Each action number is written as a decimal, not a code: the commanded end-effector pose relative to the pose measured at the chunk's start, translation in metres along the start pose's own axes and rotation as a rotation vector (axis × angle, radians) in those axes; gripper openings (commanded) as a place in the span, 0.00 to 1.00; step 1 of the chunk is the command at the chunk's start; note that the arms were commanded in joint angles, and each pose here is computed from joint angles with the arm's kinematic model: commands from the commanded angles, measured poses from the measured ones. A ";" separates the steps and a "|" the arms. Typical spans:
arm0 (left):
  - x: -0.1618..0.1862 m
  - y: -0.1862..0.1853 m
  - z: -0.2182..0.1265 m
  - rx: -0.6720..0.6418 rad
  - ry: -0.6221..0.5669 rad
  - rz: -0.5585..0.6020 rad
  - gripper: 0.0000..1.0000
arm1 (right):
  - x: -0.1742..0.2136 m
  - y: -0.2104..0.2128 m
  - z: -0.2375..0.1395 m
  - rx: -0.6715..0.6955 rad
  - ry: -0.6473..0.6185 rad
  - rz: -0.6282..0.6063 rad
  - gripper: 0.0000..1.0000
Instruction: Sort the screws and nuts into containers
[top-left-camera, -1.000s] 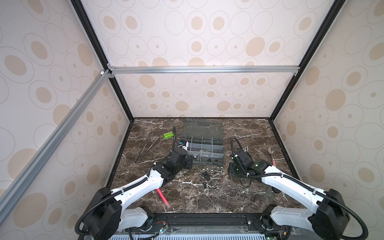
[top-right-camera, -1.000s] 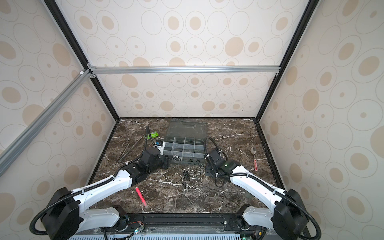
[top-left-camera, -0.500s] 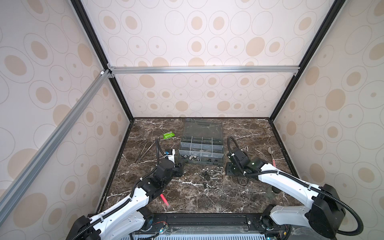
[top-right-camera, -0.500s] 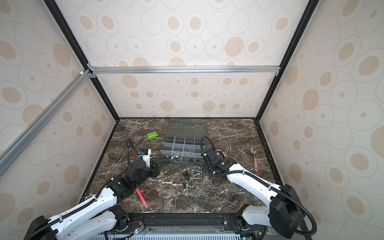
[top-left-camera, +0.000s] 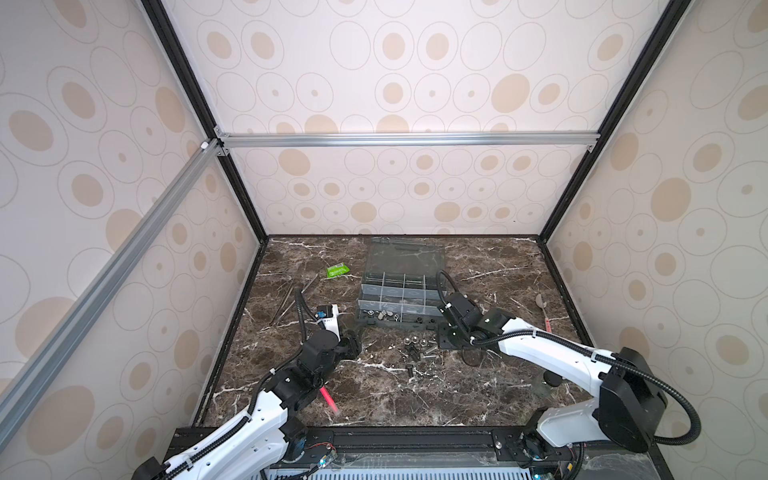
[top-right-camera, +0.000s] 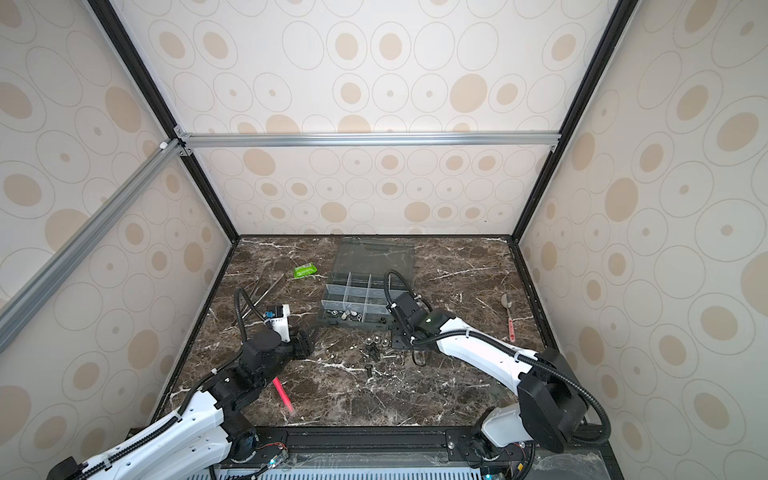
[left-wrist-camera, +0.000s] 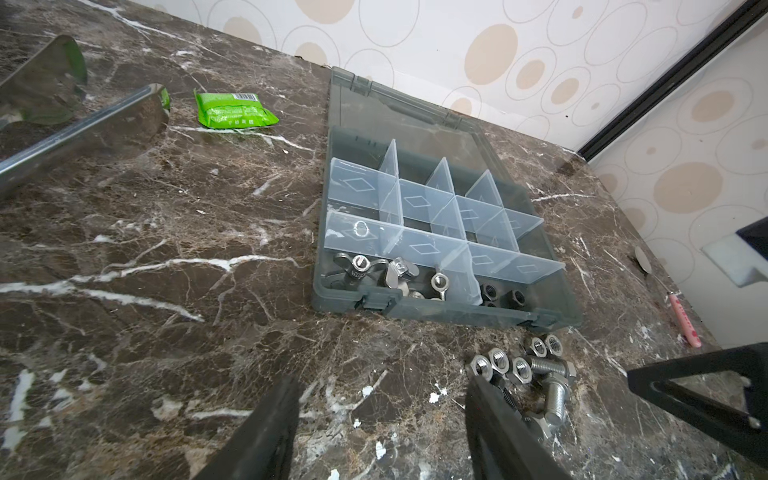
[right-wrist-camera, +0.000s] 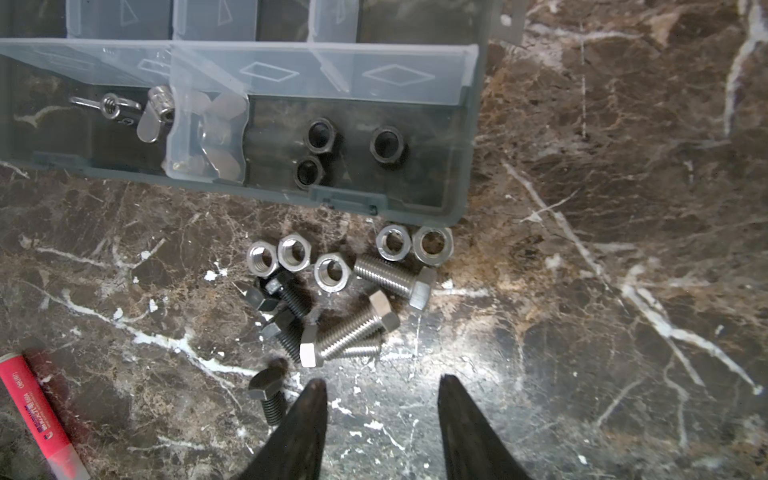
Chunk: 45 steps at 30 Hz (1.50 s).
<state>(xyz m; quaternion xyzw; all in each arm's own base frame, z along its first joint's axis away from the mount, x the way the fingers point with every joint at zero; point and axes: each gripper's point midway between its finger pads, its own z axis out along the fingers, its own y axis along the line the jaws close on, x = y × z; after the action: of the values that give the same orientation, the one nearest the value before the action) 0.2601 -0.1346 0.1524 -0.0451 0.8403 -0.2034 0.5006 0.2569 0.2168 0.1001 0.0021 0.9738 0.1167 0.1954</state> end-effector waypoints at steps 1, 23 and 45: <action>-0.005 0.005 -0.003 -0.020 -0.023 -0.033 0.64 | -0.005 0.018 0.002 -0.028 0.009 -0.049 0.47; 0.000 0.009 -0.012 0.000 -0.032 -0.073 0.65 | 0.012 0.082 0.054 -0.039 0.172 -0.254 0.43; 0.001 0.010 -0.015 0.009 -0.035 -0.093 0.66 | 0.025 0.096 0.078 -0.034 0.232 -0.304 0.40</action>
<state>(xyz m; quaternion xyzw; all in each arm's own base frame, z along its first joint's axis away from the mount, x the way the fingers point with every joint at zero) 0.2476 -0.1240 0.1508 -0.0730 0.8293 -0.2263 0.5057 0.2619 0.3276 0.0465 -0.1537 0.9762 0.1108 0.1054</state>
